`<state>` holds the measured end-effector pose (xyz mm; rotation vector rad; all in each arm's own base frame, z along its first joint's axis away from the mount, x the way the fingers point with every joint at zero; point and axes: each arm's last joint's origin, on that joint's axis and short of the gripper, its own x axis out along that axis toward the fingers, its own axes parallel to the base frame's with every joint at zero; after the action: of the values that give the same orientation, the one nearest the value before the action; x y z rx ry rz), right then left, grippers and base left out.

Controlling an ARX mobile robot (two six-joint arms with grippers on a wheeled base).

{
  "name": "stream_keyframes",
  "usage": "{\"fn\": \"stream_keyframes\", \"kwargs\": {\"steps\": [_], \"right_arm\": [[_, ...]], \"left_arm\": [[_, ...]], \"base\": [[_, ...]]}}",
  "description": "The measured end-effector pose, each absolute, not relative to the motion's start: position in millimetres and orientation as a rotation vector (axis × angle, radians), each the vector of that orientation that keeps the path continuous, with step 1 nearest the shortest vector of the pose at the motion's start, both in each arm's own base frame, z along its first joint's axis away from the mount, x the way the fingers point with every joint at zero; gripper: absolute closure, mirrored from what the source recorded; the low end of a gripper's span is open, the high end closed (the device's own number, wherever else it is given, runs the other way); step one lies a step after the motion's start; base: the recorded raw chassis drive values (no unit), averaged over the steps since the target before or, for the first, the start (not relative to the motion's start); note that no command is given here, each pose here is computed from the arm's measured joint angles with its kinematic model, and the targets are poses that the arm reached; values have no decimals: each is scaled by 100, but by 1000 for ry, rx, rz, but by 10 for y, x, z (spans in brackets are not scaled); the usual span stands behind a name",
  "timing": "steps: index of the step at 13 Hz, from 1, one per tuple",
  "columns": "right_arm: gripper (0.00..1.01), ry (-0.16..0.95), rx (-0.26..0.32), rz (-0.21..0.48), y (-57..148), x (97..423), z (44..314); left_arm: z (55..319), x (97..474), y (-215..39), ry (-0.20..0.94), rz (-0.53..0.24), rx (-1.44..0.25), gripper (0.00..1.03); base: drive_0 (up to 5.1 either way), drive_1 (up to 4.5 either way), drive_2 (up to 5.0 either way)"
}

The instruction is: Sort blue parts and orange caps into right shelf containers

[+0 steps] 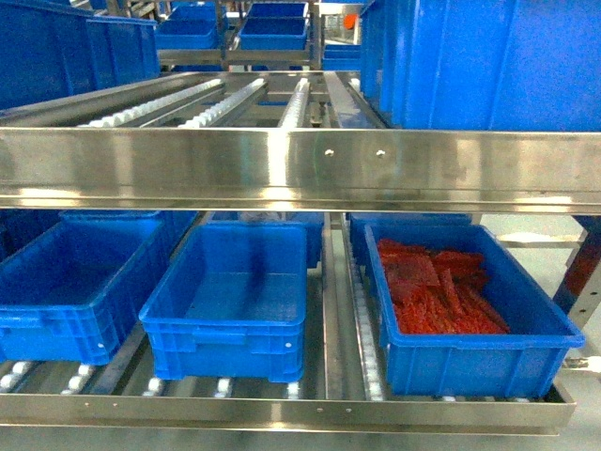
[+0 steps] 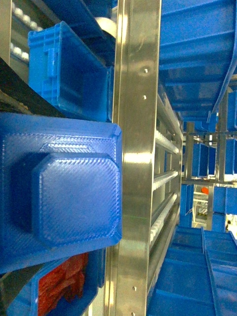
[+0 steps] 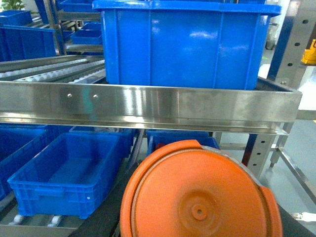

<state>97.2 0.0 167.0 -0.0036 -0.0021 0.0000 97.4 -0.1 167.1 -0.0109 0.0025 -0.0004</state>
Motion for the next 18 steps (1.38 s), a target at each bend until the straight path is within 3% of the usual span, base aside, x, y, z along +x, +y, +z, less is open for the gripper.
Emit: {"fn": "stream_keyframes", "kwargs": {"steps": [14, 18], "right_arm": [[56, -2, -4, 0, 0, 972, 1670], [56, -1, -3, 3, 1, 972, 1669]], "left_arm": [[1672, 974, -1, 2, -1, -11, 59], [1673, 974, 0, 1, 1, -11, 59]], "base": [[-485, 256, 256], [0, 0, 0]]}}
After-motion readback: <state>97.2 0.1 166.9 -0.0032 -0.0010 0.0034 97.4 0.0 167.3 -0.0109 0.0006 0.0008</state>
